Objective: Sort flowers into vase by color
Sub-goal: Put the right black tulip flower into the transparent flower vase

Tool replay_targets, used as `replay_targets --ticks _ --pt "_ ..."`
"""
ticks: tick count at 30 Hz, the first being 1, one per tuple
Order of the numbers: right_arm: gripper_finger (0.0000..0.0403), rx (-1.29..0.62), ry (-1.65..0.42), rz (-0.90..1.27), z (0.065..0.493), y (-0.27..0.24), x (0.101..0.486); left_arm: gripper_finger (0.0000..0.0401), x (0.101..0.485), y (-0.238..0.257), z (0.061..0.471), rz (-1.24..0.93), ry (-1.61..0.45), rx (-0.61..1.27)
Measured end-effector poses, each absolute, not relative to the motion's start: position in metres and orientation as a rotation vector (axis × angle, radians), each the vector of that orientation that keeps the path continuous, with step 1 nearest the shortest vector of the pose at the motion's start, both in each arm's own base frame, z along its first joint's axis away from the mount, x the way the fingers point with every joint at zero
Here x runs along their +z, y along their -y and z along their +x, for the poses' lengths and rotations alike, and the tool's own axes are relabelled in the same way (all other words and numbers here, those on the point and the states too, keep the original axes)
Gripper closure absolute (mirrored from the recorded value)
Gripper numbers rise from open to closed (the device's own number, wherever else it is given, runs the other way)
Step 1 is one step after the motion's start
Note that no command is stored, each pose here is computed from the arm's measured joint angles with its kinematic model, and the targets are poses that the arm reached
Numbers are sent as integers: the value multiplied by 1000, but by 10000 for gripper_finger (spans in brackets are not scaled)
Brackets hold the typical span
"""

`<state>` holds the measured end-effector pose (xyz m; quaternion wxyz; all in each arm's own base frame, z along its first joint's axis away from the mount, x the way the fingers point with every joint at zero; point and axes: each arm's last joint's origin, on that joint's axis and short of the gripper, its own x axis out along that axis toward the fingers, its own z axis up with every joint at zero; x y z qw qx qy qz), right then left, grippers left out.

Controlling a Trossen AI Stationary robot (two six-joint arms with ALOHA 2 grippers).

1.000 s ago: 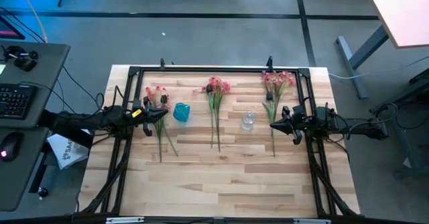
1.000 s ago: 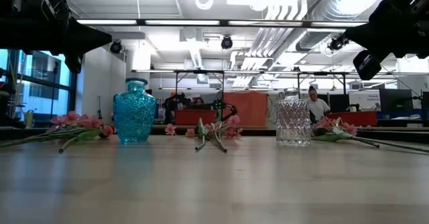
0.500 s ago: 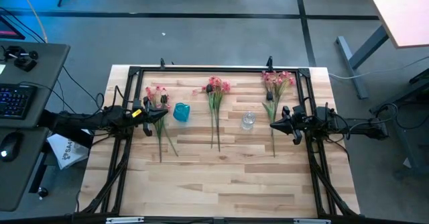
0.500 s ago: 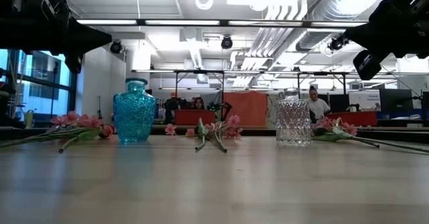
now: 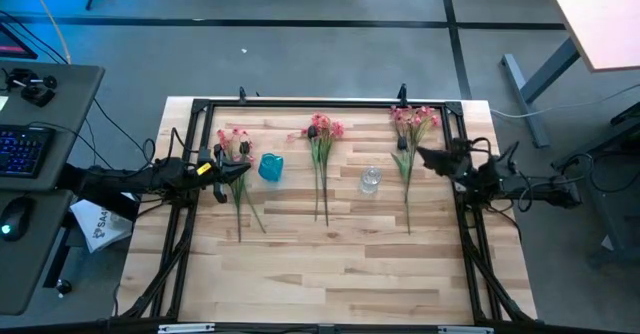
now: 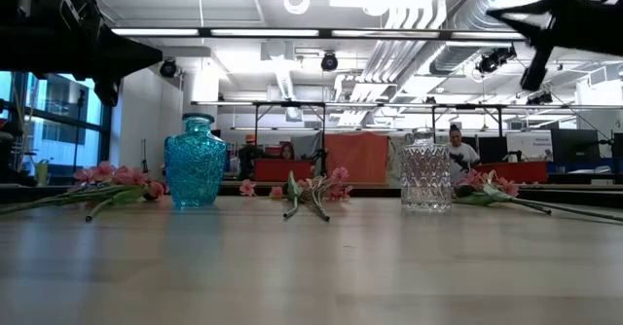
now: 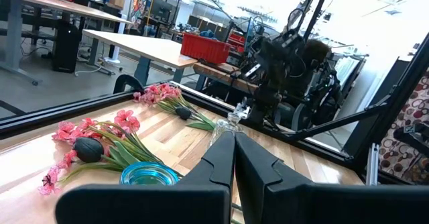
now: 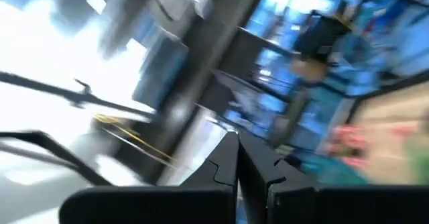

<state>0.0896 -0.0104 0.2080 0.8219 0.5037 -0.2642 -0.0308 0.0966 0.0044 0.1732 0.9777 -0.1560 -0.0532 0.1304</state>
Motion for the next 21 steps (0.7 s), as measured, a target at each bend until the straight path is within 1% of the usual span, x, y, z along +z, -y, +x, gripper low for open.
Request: replay_targets --ticks 1,3,5,9,11,14,16,18,21 --pt "402 -37 571 1088 90 10 213 400 173 -4 97 -314 107 262" --pt "402 -1 542 1054 92 9 230 400 173 -4 97 -314 107 263" --pt "402 -45 453 985 99 8 246 400 173 -4 97 -314 108 262" --pt "399 -264 60 851 120 9 263 400 173 -4 97 -314 107 263" --pt "390 -400 -153 787 127 12 266 400 173 -4 97 -314 107 262" --pt "361 -560 -402 752 138 18 265 400 173 -4 97 -314 106 262" --pt "335 -634 -536 778 144 23 261 400 173 -4 97 -314 108 262" --pt "308 -709 -660 830 148 30 252 400 173 -4 97 -314 106 263" --pt "272 -829 -851 966 151 40 229 400 173 -4 97 -314 107 263"
